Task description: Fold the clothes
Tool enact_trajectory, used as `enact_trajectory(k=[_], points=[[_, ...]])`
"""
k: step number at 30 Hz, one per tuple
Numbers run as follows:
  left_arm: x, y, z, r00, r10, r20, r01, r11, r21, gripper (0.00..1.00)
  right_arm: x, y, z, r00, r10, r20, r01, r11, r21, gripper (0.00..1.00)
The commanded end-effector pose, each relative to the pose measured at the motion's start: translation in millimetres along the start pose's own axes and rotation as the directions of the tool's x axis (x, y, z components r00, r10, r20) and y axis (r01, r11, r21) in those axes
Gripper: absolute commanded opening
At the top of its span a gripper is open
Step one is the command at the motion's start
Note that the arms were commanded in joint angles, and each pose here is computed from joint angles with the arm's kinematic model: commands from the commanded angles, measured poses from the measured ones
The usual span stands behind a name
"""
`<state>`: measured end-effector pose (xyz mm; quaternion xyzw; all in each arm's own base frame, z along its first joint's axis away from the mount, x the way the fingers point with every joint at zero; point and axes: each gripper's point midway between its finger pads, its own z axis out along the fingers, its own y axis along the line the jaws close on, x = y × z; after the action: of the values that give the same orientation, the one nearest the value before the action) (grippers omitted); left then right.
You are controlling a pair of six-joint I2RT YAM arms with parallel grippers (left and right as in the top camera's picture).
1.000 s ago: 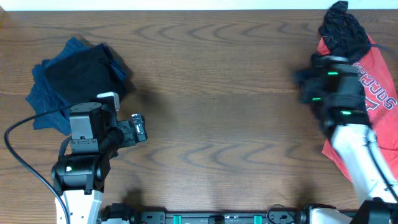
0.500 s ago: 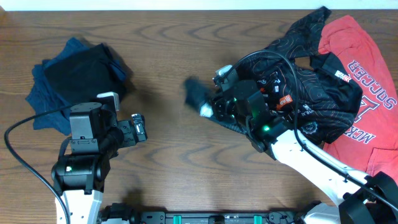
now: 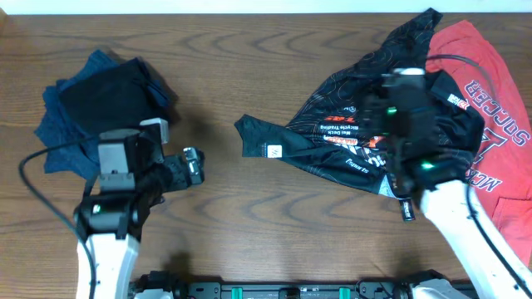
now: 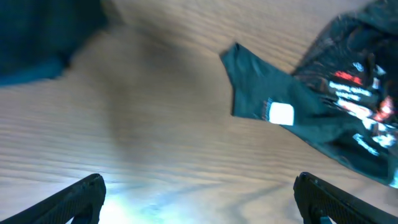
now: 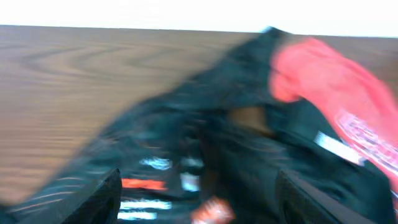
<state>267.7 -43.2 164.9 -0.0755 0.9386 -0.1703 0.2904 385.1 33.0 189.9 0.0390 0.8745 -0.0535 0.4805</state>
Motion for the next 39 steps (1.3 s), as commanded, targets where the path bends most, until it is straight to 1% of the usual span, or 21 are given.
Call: enact_trajectory(k=[1,5,10,13,15,21,22,24,25,27,29,30,31,32,33,37,39], points=[[4,-21,14,0.994,-0.068,-0.087,0.077,0.990,0.114,0.98,1,-41,-3,0.999,0.032,-0.020,-0.030,0.994,0.103,0.78],[15,-40,45,0.978,-0.082,-0.193,0.113,0.981,0.155,0.98,17,-71,-2,0.994,0.071,-0.088,-0.057,0.986,0.159,0.79],[34,-75,87,0.956,-0.055,-0.287,0.114,0.975,0.193,0.98,30,-85,-2,0.984,0.107,-0.140,-0.082,0.981,0.175,0.80],[44,-97,114,0.943,-0.074,-0.325,0.148,0.967,0.208,0.98,33,-87,-2,0.983,0.109,-0.149,-0.082,0.981,0.178,0.81],[52,-109,132,0.928,-0.118,-0.353,0.199,0.958,0.204,0.98,34,-87,-2,0.982,0.108,-0.155,-0.080,0.981,0.178,0.81],[70,-140,178,0.903,-0.183,-0.388,0.285,0.932,0.224,0.99,35,-87,-2,0.982,0.108,-0.157,-0.080,0.981,0.179,0.81],[73,-144,185,0.900,-0.190,-0.391,0.294,0.929,0.225,0.96,35,-87,-2,0.982,0.108,-0.157,-0.079,0.981,0.178,0.81],[77,-148,197,0.901,-0.205,-0.382,0.304,0.927,0.219,0.95,35,-87,-2,0.982,0.109,-0.157,-0.080,0.981,0.179,0.81],[78,-149,202,0.906,-0.208,-0.369,0.300,0.929,0.214,0.92,35,-87,-2,0.982,0.108,-0.157,-0.079,0.981,0.178,0.81],[78,-148,212,0.920,-0.207,-0.332,0.283,0.938,0.199,0.79,35,-87,-2,0.982,0.108,-0.157,-0.079,0.981,0.178,0.81],[80,-144,218,0.928,-0.207,-0.311,0.269,0.948,0.172,0.64,35,-87,-2,0.982,0.108,-0.157,-0.079,0.981,0.179,0.81],[80,-142,219,0.931,-0.207,-0.302,0.264,0.951,0.163,0.54,35,-87,-2,0.982,0.108,-0.157,-0.079,0.981,0.179,0.81],[79,-141,220,0.932,-0.208,-0.296,0.262,0.952,0.158,0.37,35,-87,-2,0.982,0.108,-0.158,-0.079,0.981,0.178,0.80],[77,-139,220,0.935,-0.211,-0.286,0.262,0.953,0.151,0.10,35,-87,-2,0.982,0.108,-0.158,-0.079,0.981,0.179,0.81],[74,-137,220,0.939,-0.210,-0.272,0.256,0.955,0.148,0.06,35,-87,-2,0.982,0.108,-0.158,-0.079,0.981,0.179,0.81],[49,-131,209,0.974,-0.102,-0.202,0.141,0.971,0.191,0.06,35,-87,-2,0.982,0.108,-0.157,-0.079,0.981,0.179,0.81],[29,-120,198,0.985,-0.078,-0.151,0.105,0.978,0.179,0.06,35,-87,-2,0.982,0.108,-0.157,-0.079,0.981,0.179,0.81]])
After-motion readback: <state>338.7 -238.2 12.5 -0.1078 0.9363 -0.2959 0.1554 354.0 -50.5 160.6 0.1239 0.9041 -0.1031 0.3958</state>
